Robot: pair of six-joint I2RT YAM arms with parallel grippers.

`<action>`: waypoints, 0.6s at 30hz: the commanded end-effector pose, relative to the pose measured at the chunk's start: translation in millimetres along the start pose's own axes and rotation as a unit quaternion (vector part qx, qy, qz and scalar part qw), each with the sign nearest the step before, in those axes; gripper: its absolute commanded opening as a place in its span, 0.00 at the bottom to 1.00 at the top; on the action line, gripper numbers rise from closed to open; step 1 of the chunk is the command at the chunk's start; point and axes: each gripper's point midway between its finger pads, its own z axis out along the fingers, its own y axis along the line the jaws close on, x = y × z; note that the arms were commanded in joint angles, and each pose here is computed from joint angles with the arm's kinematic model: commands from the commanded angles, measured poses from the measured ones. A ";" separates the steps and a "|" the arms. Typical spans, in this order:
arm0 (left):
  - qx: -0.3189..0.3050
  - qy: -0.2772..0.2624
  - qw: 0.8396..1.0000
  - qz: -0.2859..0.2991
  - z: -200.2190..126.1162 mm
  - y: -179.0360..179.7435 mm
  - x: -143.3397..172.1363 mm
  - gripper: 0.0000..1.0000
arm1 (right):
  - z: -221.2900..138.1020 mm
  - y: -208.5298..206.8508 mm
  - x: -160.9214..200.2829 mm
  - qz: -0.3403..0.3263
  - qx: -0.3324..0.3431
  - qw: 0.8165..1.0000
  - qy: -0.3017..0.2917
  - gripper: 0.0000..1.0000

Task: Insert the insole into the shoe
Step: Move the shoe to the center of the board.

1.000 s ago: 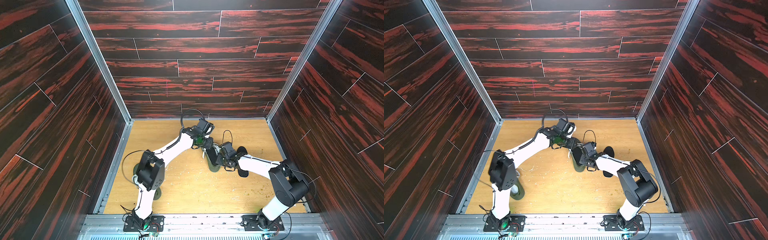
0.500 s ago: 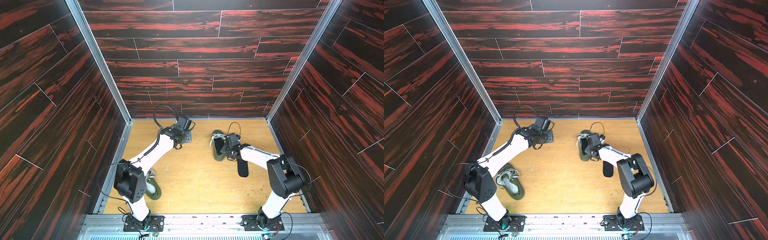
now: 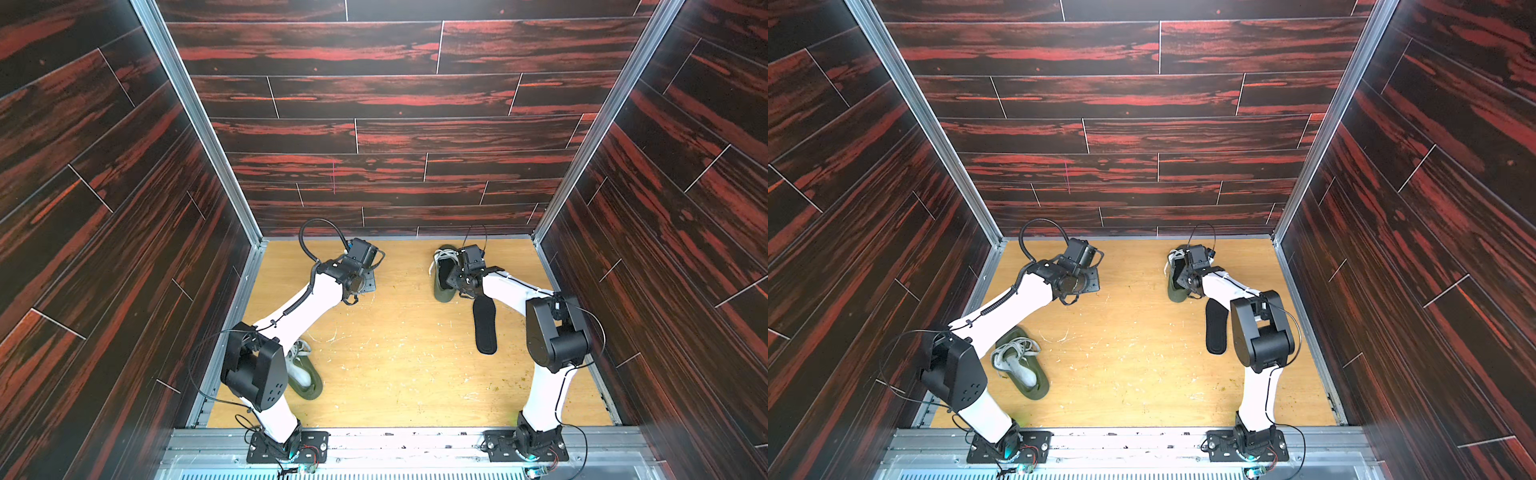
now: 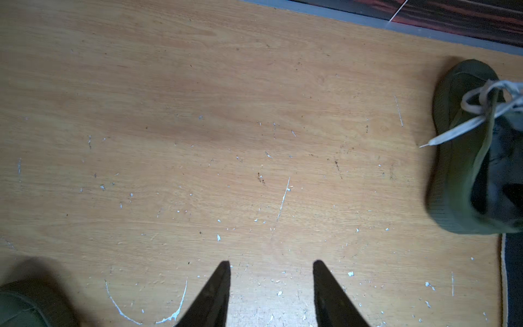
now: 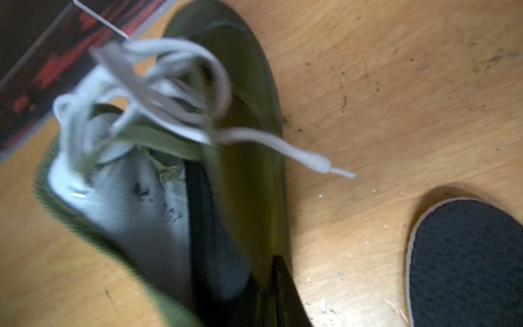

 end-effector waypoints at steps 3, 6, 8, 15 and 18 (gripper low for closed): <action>-0.032 -0.023 0.999 -0.022 -16.7 21.8 -9.6 0.50 | 7.0 8.3 3.1 -0.037 -0.009 0.999 0.011 0.23; -0.050 -0.021 0.998 -0.024 -18.4 31.5 -8.5 0.50 | 2.3 10.0 1.9 -0.051 -0.014 0.999 0.011 0.28; -0.062 -0.020 0.998 -0.026 -20.8 37.4 -7.4 0.50 | -7.2 13.4 -2.5 -0.058 -0.023 0.998 0.005 0.31; -0.078 0.008 0.997 -0.027 -37.3 50.5 6.4 0.51 | -68.0 31.3 -13.5 -0.100 -0.086 0.991 -0.015 0.46; -0.117 0.029 0.992 -0.029 -50.7 71.3 21.4 0.51 | -94.3 35.5 -3.9 -0.129 -0.106 0.986 -0.017 0.49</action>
